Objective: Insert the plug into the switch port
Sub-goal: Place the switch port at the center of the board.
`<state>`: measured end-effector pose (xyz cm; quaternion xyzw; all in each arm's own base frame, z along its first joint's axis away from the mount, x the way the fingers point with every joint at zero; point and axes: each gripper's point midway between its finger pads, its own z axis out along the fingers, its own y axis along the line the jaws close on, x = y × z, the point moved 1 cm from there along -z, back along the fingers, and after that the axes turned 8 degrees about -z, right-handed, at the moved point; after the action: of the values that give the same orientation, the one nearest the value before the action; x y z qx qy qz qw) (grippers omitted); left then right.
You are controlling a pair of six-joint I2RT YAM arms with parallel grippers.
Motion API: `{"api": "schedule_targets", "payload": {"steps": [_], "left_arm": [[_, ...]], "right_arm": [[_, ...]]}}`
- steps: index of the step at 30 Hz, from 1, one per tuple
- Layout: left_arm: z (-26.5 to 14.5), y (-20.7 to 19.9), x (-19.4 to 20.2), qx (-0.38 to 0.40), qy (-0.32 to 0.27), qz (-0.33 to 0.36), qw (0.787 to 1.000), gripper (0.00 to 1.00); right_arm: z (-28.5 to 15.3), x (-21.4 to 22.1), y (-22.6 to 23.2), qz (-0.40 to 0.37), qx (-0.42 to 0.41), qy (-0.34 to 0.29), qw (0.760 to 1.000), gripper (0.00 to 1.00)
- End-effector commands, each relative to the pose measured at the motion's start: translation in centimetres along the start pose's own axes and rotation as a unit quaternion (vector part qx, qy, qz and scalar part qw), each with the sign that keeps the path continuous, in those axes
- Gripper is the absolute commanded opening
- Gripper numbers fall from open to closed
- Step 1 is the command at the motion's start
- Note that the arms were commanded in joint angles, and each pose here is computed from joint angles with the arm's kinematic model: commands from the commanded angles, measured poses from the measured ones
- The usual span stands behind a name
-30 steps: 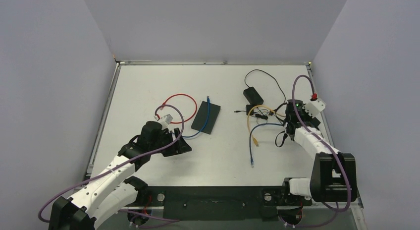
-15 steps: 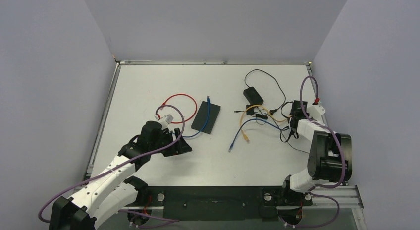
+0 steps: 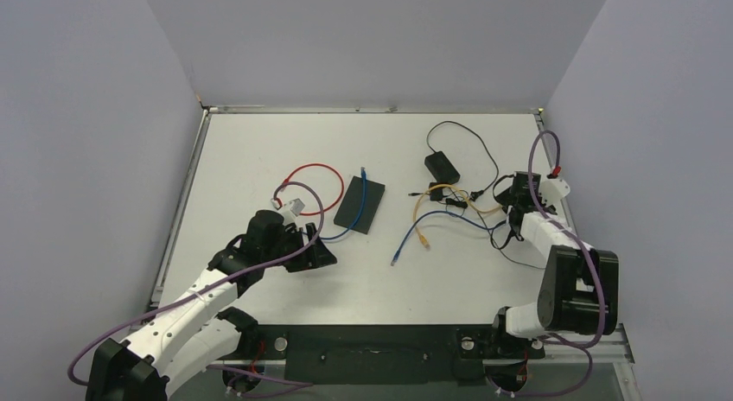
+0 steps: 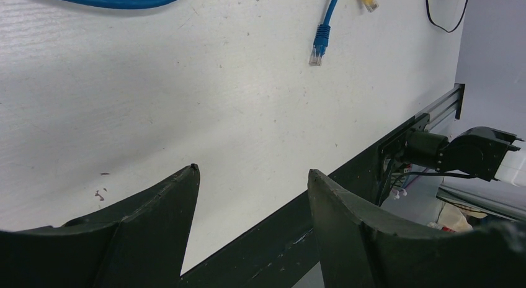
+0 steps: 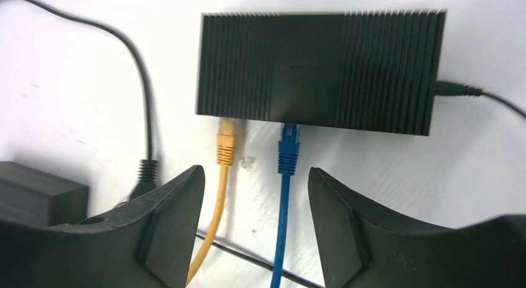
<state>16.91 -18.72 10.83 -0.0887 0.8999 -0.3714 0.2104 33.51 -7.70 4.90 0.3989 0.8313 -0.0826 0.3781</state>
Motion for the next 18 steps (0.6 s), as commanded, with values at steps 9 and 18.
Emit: {"api": "schedule_targets", "payload": {"steps": [9,18], "left_arm": [[0.0,-1.5,-1.1,0.034,-0.014,0.026,0.999,0.63],[-0.2,-1.5,-1.0,0.036,-0.015,0.026,0.999,0.63]], "right_arm": [[-8.2,-6.3,3.0,-0.047,-0.068,-0.127,0.989,0.62],[-12.5,-7.3,10.3,-0.144,-0.179,-0.156,0.961,0.60]]}}
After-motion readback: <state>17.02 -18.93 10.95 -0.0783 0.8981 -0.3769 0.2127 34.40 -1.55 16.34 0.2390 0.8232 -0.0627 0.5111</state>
